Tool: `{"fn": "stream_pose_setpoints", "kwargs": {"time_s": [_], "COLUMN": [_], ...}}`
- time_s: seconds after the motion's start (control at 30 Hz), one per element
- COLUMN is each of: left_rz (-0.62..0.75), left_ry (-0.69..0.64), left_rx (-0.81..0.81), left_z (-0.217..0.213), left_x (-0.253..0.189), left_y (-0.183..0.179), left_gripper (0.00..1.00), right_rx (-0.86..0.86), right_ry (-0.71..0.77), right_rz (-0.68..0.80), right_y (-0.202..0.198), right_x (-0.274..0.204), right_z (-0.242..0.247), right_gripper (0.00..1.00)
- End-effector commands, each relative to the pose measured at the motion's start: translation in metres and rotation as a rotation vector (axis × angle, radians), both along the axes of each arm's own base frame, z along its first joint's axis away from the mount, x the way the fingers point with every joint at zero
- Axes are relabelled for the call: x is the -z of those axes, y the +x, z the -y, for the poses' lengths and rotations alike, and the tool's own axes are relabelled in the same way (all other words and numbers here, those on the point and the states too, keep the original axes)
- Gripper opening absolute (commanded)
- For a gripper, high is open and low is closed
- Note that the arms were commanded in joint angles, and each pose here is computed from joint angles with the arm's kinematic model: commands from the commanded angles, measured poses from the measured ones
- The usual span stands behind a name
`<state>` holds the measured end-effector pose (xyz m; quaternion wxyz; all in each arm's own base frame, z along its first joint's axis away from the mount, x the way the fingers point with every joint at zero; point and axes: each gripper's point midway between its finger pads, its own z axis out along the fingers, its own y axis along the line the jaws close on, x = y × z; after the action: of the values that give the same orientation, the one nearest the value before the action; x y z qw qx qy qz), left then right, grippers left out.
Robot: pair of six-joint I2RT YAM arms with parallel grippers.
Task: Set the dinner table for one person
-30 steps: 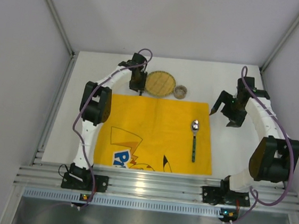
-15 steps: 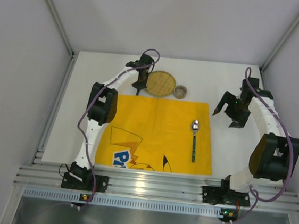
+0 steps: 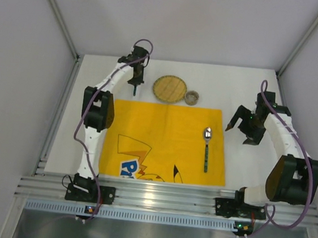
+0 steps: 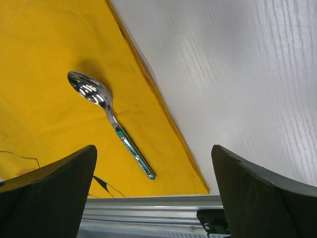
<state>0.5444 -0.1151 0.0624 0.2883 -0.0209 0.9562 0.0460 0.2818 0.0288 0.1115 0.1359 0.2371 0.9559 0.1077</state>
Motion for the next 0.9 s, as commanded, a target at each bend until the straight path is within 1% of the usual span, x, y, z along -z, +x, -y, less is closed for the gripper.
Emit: {"fn": "stream_pose_setpoints", "kwargs": {"time_s": [0.0, 0.07, 0.1, 0.17, 0.2, 0.23, 0.27, 0.3, 0.33, 0.37, 0.4, 0.43, 0.47, 0.5, 0.53, 0.57, 0.6, 0.63, 0.67, 0.7, 0.77, 0.87], "left_rz": [0.267, 0.269, 0.305, 0.305, 0.288, 0.276, 0.253, 0.200, 0.169, 0.085, 0.109, 0.093, 0.076, 0.046, 0.032, -0.014, 0.000, -0.004, -0.033, -0.033, -0.057, -0.079], "left_ry": [-0.083, -0.082, -0.091, -0.091, -0.085, -0.079, -0.084, -0.069, -0.070, -0.061, -0.068, -0.068, -0.089, -0.097, -0.109, -0.104, -0.121, -0.127, -0.125, -0.141, -0.171, -0.177], "left_rx": [0.003, 0.013, 0.014, 0.015, 0.012, 0.009, 0.007, 0.001, 0.000, 0.003, 0.000, 0.004, -0.003, -0.008, -0.018, -0.039, -0.048, -0.056, -0.068, -0.067, -0.059, -0.065], "left_z": [0.009, 0.007, 0.004, 0.002, -0.002, -0.003, 0.002, -0.002, -0.001, 0.006, 0.005, 0.007, 0.013, 0.008, 0.007, 0.002, 0.000, -0.001, -0.004, -0.003, 0.001, 0.002], "left_x": [-0.140, -0.149, -0.172, -0.180, -0.179, -0.177, -0.171, -0.158, -0.152, -0.121, -0.129, -0.122, -0.114, -0.101, -0.094, -0.074, -0.075, -0.068, -0.052, -0.049, -0.034, -0.019], "left_y": [0.005, -0.008, -0.017, -0.034, -0.054, -0.066, -0.081, -0.111, -0.128, -0.158, -0.176, -0.192, -0.208, -0.232, -0.242, -0.260, -0.267, -0.272, -0.283, -0.286, -0.294, -0.301], "left_gripper": [0.00, 0.00, 0.00, 0.00, 0.00, 0.00, 0.00, 0.00, 0.00, 0.00, 0.00, 0.00, 0.00, 0.00, 0.00, 0.00, 0.00, 0.00, 0.00, 0.00, 0.00, 0.00], "right_rx": [0.002, -0.010, -0.010, -0.025, -0.034, -0.042, -0.053, -0.056, -0.050, -0.043, -0.031, -0.025, 0.002, 0.007, -0.007, -0.005, -0.010, -0.015, -0.056, -0.060, -0.073, -0.086], "right_ry": [-0.006, -0.004, 0.001, 0.003, 0.003, 0.005, 0.001, 0.002, 0.029, 0.050, 0.072, 0.107, 0.136, 0.159, 0.195, 0.204, 0.202, 0.194, 0.185, 0.180, 0.198, 0.199], "right_rz": [0.057, 0.074, 0.082, 0.104, 0.104, 0.114, 0.124, 0.111, 0.143, 0.161, 0.176, 0.213, 0.201, 0.185, 0.222, 0.212, 0.207, 0.230, 0.216, 0.202, 0.203, 0.229], "right_y": [-0.005, -0.011, -0.013, -0.015, -0.017, -0.020, -0.020, -0.025, -0.028, -0.030, -0.032, -0.039, -0.047, -0.057, -0.067, -0.076, -0.085, -0.092, -0.101, -0.108, -0.118, -0.125], "right_x": [-0.010, -0.012, -0.013, -0.019, -0.020, -0.025, -0.031, -0.034, -0.046, -0.051, -0.056, -0.066, -0.065, -0.065, -0.075, -0.069, -0.068, -0.070, -0.066, -0.064, -0.065, -0.074], "right_z": [-0.005, -0.008, -0.009, -0.011, -0.011, -0.011, -0.013, -0.015, -0.021, -0.024, -0.028, -0.033, -0.037, -0.041, -0.047, -0.049, -0.049, -0.047, -0.052, -0.052, -0.055, -0.055], "right_gripper": [1.00, 1.00, 1.00, 1.00, 1.00, 1.00, 1.00, 1.00, 1.00, 1.00, 1.00, 1.00, 1.00, 1.00, 1.00, 1.00, 1.00, 1.00, 1.00, 1.00, 1.00, 1.00]}}
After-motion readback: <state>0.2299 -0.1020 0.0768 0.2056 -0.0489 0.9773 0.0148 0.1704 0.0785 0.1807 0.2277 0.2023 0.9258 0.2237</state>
